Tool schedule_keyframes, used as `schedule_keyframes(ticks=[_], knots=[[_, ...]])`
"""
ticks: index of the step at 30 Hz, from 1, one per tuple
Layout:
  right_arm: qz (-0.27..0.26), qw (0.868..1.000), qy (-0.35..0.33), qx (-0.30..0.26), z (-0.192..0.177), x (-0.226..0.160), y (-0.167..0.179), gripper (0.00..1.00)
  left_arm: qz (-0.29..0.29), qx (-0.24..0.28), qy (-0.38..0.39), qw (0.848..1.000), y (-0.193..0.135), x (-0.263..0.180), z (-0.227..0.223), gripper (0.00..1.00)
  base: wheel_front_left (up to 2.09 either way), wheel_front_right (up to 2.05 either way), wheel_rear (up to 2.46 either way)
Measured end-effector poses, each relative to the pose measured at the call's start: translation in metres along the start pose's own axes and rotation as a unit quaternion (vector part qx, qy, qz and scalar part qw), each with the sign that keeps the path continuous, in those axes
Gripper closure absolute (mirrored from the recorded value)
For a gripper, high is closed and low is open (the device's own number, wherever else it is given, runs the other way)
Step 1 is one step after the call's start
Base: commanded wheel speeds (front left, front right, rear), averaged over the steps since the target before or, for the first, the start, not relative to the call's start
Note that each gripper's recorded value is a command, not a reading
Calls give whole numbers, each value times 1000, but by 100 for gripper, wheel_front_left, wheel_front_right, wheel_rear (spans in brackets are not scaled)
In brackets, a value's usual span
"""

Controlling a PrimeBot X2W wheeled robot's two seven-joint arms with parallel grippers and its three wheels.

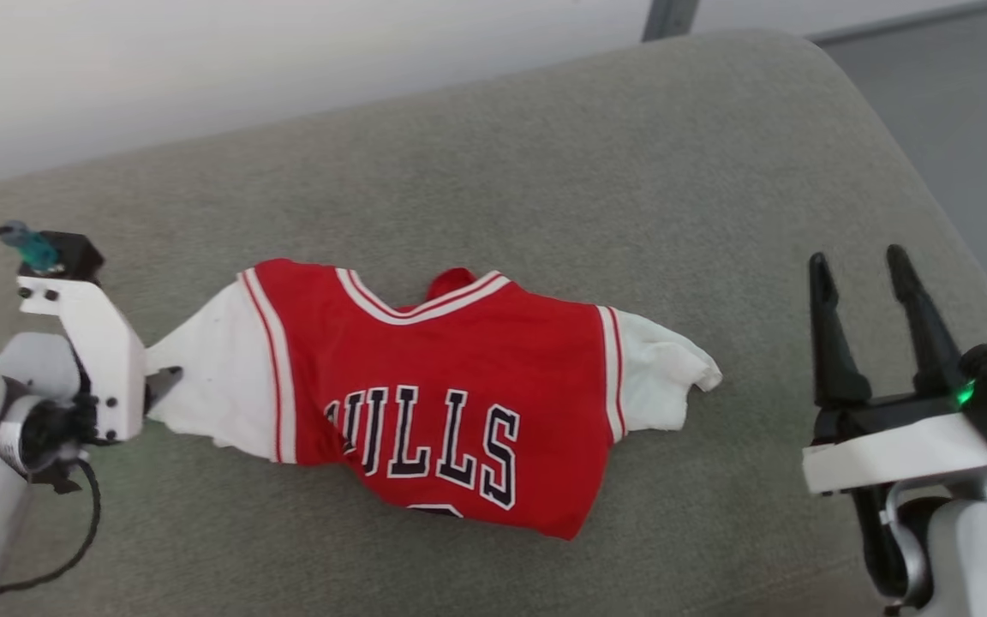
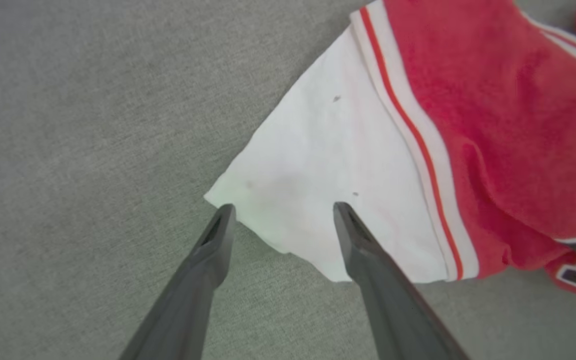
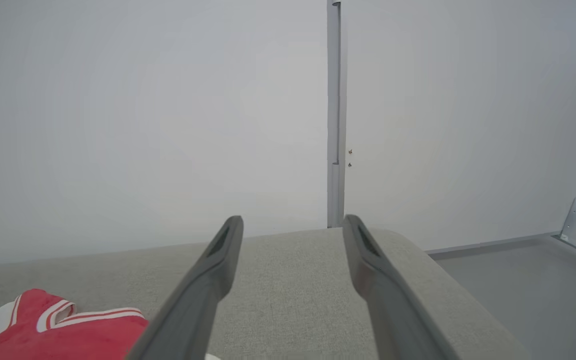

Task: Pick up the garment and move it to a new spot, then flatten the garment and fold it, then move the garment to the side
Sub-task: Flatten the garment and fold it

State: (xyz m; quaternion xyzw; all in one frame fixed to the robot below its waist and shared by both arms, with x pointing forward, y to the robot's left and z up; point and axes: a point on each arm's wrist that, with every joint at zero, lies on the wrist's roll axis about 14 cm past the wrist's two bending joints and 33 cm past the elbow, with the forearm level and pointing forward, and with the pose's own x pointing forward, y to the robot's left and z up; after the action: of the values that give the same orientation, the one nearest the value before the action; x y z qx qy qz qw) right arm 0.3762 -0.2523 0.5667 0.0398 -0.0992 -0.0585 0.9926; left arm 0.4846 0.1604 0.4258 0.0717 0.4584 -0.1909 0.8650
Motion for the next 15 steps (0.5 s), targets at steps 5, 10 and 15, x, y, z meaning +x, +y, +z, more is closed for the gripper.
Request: schedule_keyframes(ticks=[5,10,15], knots=[[-19,1000,17,9,-17,-9,-7,0,19,-28,54,998,10,24,-11,0,0,0,0],[-34,999,12,6,-18,-10,-16,0,38,-25,90,995,16,43,-19,0,0,0,0],[-38,999,12,11,-22,-9,-16,0,47,-28,114,992,19,56,-25,0,0,0,0]])
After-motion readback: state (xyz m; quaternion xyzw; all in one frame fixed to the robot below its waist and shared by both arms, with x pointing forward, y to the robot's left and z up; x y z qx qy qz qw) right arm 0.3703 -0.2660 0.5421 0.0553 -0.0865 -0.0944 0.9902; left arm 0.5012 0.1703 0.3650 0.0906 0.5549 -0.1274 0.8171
